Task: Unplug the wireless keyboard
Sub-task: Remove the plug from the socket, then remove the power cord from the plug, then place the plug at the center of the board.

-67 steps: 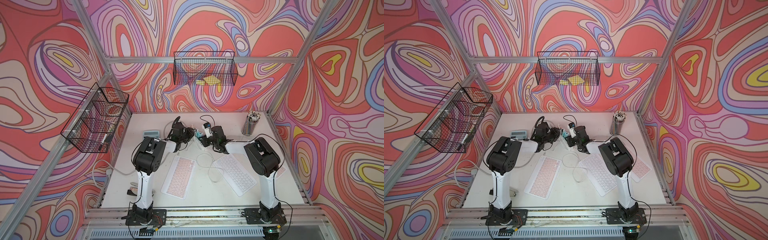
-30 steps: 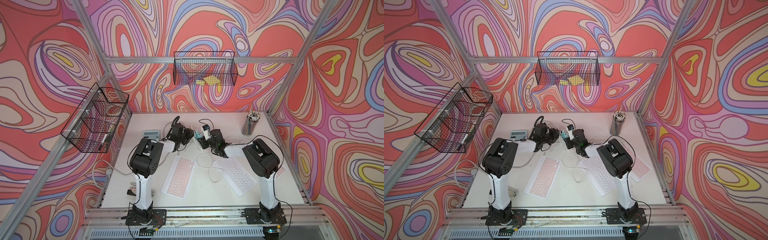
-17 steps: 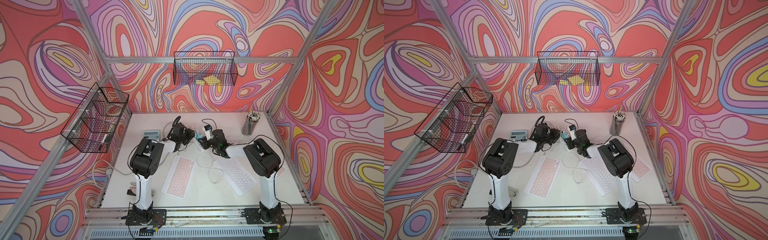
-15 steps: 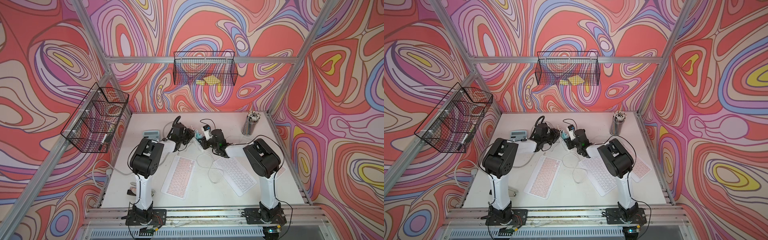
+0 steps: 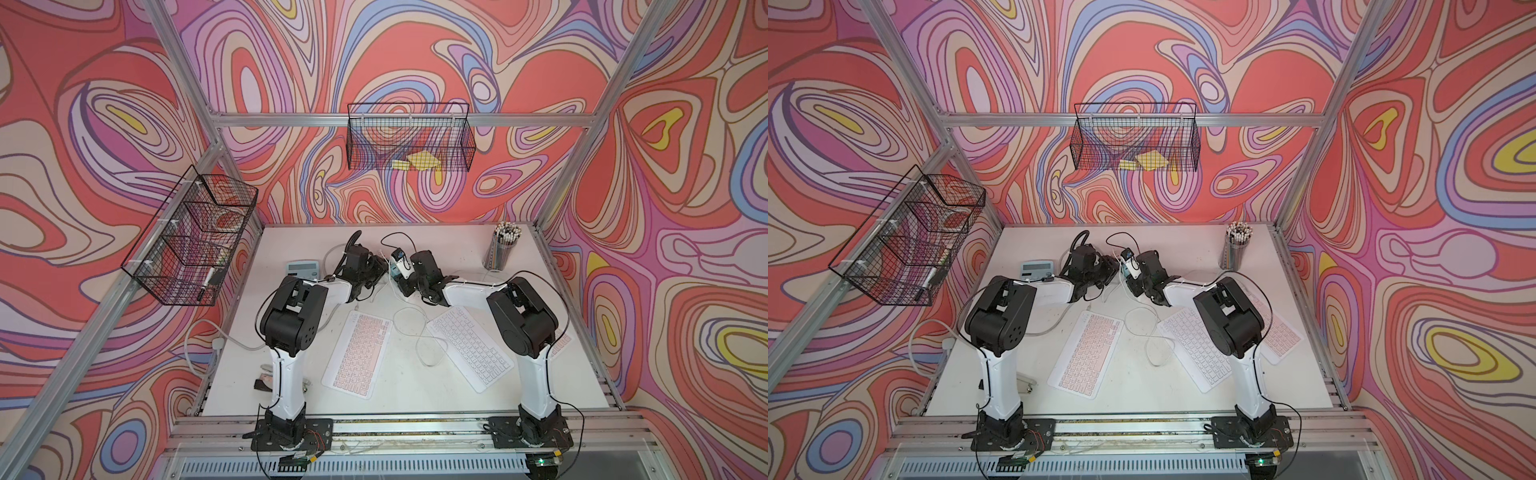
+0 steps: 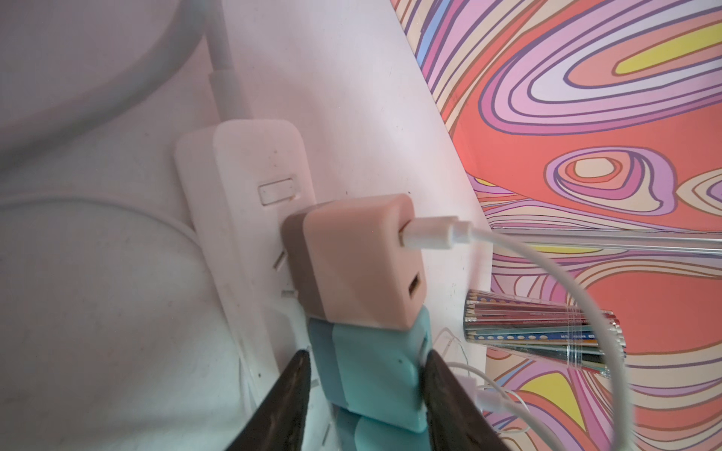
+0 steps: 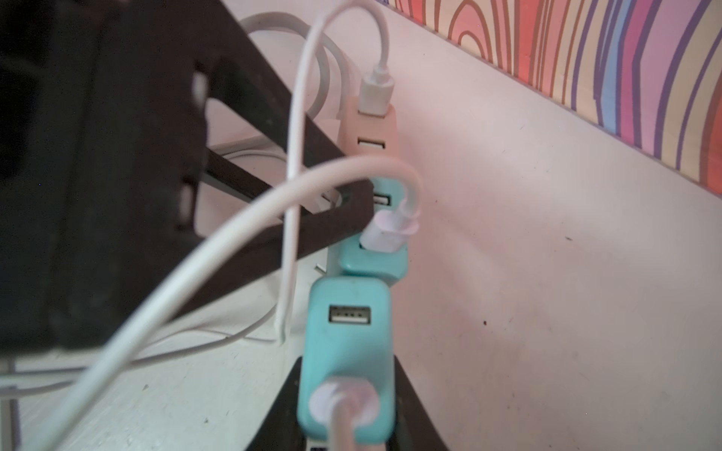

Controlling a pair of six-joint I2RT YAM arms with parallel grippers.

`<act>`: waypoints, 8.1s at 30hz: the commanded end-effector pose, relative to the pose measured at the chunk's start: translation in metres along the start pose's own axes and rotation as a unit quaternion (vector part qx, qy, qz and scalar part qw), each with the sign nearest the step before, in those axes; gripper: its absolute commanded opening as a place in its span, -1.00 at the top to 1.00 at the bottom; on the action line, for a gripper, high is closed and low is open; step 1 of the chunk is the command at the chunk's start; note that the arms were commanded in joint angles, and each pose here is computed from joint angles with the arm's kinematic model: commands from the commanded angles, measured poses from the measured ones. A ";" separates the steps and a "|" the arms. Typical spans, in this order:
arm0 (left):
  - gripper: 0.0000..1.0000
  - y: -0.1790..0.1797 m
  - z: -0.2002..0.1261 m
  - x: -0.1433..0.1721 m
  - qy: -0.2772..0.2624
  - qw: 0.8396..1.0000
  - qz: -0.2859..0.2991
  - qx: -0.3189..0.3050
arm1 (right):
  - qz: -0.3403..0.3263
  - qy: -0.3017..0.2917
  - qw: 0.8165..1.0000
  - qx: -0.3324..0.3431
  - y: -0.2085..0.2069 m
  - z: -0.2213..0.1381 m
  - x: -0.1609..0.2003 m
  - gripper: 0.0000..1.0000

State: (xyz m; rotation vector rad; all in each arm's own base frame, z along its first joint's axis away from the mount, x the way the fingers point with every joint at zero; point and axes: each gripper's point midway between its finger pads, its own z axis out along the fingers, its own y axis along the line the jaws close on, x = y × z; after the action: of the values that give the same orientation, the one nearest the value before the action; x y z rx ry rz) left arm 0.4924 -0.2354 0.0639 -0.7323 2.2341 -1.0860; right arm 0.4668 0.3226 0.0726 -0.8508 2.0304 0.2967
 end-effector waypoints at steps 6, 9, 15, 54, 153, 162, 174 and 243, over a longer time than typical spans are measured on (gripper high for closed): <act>0.05 0.152 -0.017 0.089 0.119 0.963 -0.052 -0.236 | 0.063 -0.150 0.986 -0.016 -0.026 -0.040 -0.088 0.79; 0.05 0.153 -0.018 0.089 0.118 0.962 -0.052 -0.239 | 0.092 -0.150 0.984 -0.031 -0.034 -0.044 -0.080 0.79; 0.04 0.153 -0.017 0.089 0.116 0.963 -0.057 -0.236 | 0.111 -0.143 0.983 -0.042 -0.036 -0.044 -0.062 0.78; -0.25 -0.116 -0.100 0.002 0.114 0.965 0.150 0.185 | 0.133 -0.132 0.955 -0.229 -0.026 -0.141 -0.024 0.70; 1.00 -0.146 -0.108 0.112 0.019 0.874 0.472 0.115 | 0.458 -0.050 0.861 -0.218 -0.036 -0.147 -0.050 0.15; 1.00 -0.143 -0.098 0.111 0.005 0.875 0.476 0.084 | 0.496 -0.050 0.834 -0.235 -0.021 -0.146 -0.049 0.33; 1.00 -0.146 -0.094 0.108 -0.004 0.882 0.463 0.082 | 0.520 -0.035 0.819 -0.240 -0.017 -0.137 -0.035 0.50; 1.00 -0.136 -0.027 0.118 0.093 0.926 0.367 -0.004 | 0.363 -0.075 0.929 -0.009 -0.165 -0.132 0.032 1.00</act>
State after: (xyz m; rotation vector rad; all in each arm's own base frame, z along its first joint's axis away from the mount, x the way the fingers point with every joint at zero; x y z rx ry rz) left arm 0.4214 -0.3770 0.1870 0.3108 2.2171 -0.8203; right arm 0.4804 0.1251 0.1557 0.0202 2.1031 0.8482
